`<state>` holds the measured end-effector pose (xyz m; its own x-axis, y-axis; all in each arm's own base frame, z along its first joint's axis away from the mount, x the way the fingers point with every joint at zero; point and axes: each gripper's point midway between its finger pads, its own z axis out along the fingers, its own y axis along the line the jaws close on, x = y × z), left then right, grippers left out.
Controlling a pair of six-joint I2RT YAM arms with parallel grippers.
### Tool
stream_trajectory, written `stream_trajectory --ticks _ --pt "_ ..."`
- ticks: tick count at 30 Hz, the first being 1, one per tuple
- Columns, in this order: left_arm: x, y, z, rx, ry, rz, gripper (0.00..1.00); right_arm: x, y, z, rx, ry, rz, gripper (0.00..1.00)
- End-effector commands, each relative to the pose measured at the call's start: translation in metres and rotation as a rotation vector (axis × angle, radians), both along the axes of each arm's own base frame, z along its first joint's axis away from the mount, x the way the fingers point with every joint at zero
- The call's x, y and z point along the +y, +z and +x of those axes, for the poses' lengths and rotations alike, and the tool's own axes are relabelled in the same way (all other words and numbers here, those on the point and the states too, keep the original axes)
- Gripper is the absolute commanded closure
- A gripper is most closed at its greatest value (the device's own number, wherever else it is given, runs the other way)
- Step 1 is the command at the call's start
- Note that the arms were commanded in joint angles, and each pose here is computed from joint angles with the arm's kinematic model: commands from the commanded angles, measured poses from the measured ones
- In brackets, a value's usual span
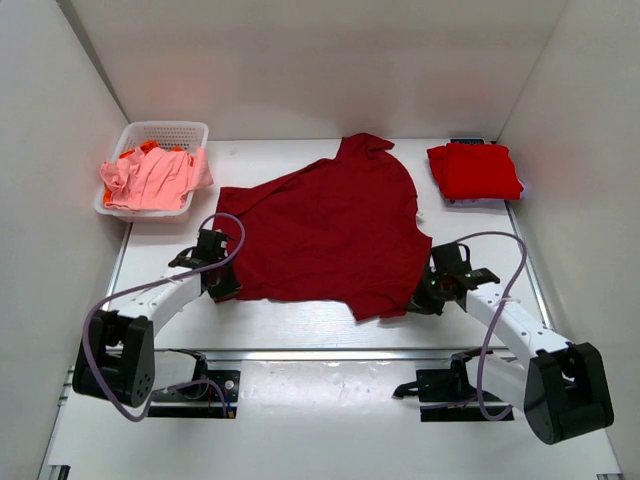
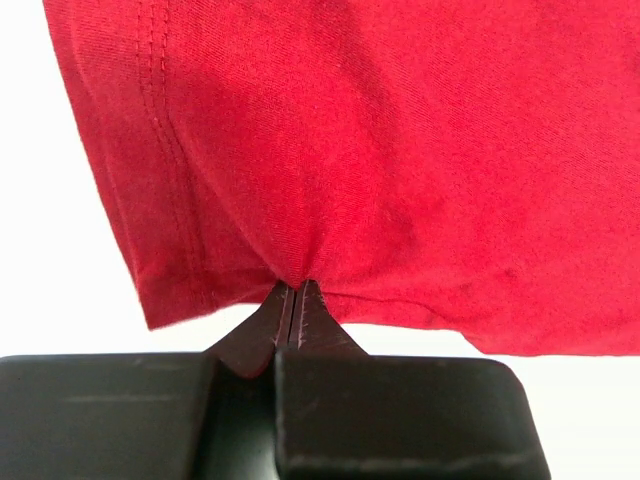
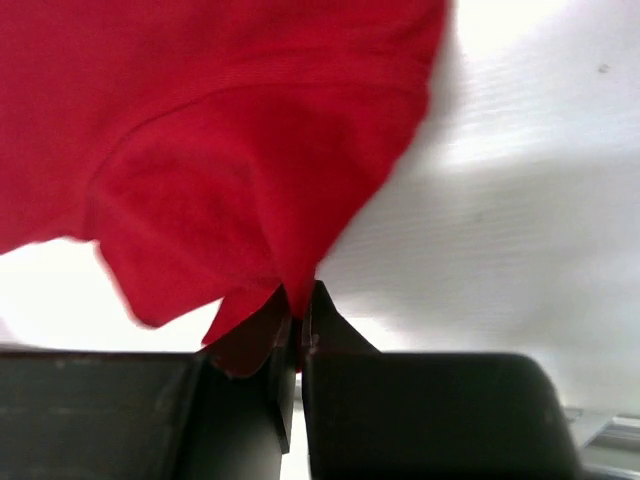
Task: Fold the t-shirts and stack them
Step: Flatten out the tshirt
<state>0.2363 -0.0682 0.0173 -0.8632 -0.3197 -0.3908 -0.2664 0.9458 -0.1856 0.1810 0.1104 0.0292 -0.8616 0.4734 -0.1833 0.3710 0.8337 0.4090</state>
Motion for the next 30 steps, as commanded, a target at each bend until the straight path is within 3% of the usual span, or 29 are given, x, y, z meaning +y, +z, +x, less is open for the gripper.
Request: stream_trajectory --ticks 1,6,9,11,14,20,26,30 --pt "-0.002 0.028 0.010 -0.070 0.001 -0.044 1.00 0.007 0.042 0.016 -0.103 0.051 0.002 1.00" --pt "0.006 0.127 0.043 -0.334 0.053 -0.056 1.00 0.004 0.117 0.020 -0.265 0.066 0.012 1.00" --pt "0.030 0.225 0.064 -0.551 0.093 -0.009 1.00 0.009 0.192 0.025 -0.520 0.129 0.090 1.00" --pt "0.034 0.256 0.069 -0.607 0.076 0.029 1.00 0.004 0.221 0.030 -0.617 0.128 0.085 1.00" --pt "0.037 0.340 0.072 -0.771 0.090 0.061 1.00 -0.016 0.304 0.036 -0.870 0.144 -0.019 1.00" --pt "0.028 0.447 0.070 -0.986 0.079 0.008 1.00 -0.076 0.438 0.035 -1.228 0.005 -0.264 1.00" --pt "0.029 0.505 0.074 -1.116 0.090 -0.018 1.00 -0.081 0.556 0.023 -1.489 -0.050 -0.320 0.99" --pt "0.025 0.509 0.097 -1.116 0.080 -0.025 1.00 -0.076 0.564 0.072 -1.448 -0.009 -0.281 1.00"
